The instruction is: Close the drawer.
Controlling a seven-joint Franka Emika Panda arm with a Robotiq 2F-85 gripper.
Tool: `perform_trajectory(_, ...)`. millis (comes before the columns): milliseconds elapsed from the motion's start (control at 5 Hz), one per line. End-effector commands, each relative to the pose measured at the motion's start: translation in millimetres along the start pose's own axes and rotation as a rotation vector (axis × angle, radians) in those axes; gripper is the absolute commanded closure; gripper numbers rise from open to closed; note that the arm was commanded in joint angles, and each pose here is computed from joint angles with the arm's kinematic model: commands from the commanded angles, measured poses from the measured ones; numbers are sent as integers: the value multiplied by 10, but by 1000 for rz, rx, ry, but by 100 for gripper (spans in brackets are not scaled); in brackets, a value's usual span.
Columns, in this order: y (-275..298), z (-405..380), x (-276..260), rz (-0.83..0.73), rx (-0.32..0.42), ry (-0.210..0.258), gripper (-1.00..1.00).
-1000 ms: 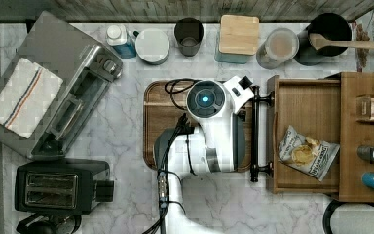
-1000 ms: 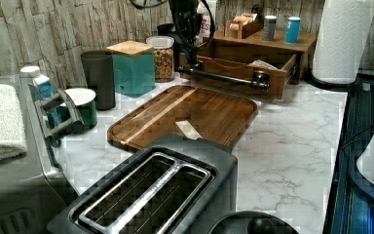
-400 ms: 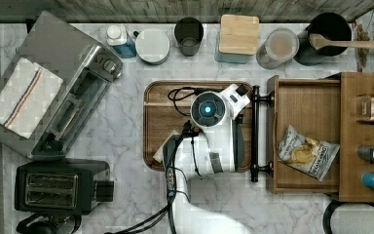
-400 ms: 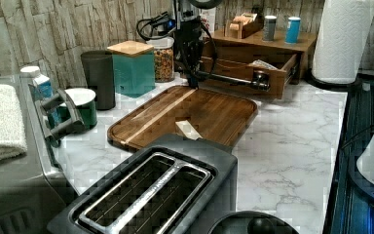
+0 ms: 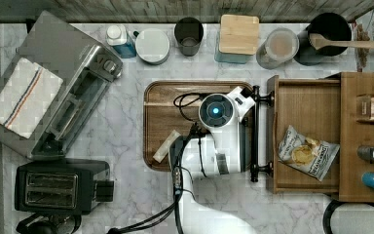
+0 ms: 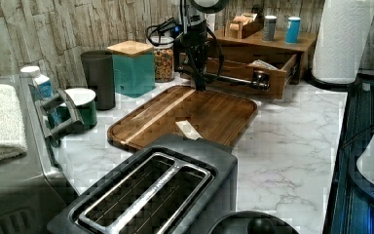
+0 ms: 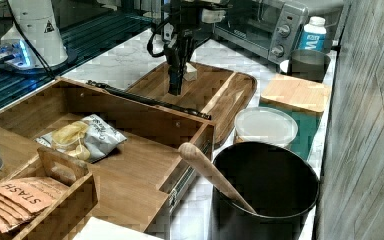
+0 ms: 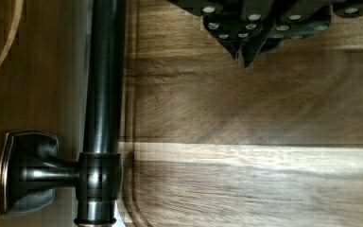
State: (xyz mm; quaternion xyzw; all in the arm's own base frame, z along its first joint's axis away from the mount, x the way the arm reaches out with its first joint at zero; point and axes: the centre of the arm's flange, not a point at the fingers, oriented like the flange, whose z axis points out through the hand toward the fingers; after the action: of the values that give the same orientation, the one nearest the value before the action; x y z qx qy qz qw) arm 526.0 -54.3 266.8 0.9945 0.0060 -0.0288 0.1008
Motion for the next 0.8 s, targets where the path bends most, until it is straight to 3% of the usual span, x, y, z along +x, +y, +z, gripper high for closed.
perform_trajectory(200, 1290, 97, -168, 73, 78, 6, 100)
perform_trajectory(400, 1768, 295, -208, 108, 135, -2, 100)
perform_trajectory(600, 2334, 396, -221, 100, 144, 65, 100)
perform_trajectory(800, 2893, 277, -229, 87, 111, 43, 100)
